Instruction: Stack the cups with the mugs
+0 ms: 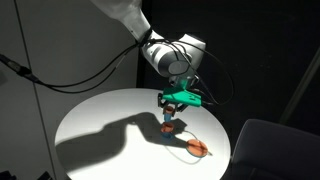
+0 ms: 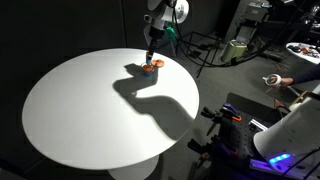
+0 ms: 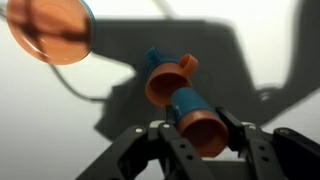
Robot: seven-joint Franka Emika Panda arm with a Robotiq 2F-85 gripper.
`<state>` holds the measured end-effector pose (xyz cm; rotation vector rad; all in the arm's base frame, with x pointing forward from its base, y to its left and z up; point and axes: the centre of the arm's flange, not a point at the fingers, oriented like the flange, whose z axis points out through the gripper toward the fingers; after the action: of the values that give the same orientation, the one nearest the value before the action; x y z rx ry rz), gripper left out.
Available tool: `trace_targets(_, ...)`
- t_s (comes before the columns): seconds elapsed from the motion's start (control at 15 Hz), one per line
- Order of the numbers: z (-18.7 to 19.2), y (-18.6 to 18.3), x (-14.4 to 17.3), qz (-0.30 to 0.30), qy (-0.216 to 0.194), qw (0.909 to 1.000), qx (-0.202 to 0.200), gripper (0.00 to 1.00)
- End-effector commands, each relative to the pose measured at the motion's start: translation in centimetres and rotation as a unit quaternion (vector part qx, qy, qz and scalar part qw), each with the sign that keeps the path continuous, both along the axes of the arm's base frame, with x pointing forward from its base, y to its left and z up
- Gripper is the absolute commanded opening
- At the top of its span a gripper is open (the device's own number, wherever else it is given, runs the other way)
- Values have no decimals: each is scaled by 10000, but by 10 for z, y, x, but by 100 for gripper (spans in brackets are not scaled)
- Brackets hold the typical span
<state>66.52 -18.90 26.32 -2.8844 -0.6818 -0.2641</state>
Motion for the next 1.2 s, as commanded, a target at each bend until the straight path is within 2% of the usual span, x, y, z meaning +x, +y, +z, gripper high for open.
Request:
trace_targets(0.0,3,-10,13,-99,143,9998,-6,20)
trace_targets(1.13,-21,-14,38,18,452,9988,-197,20)
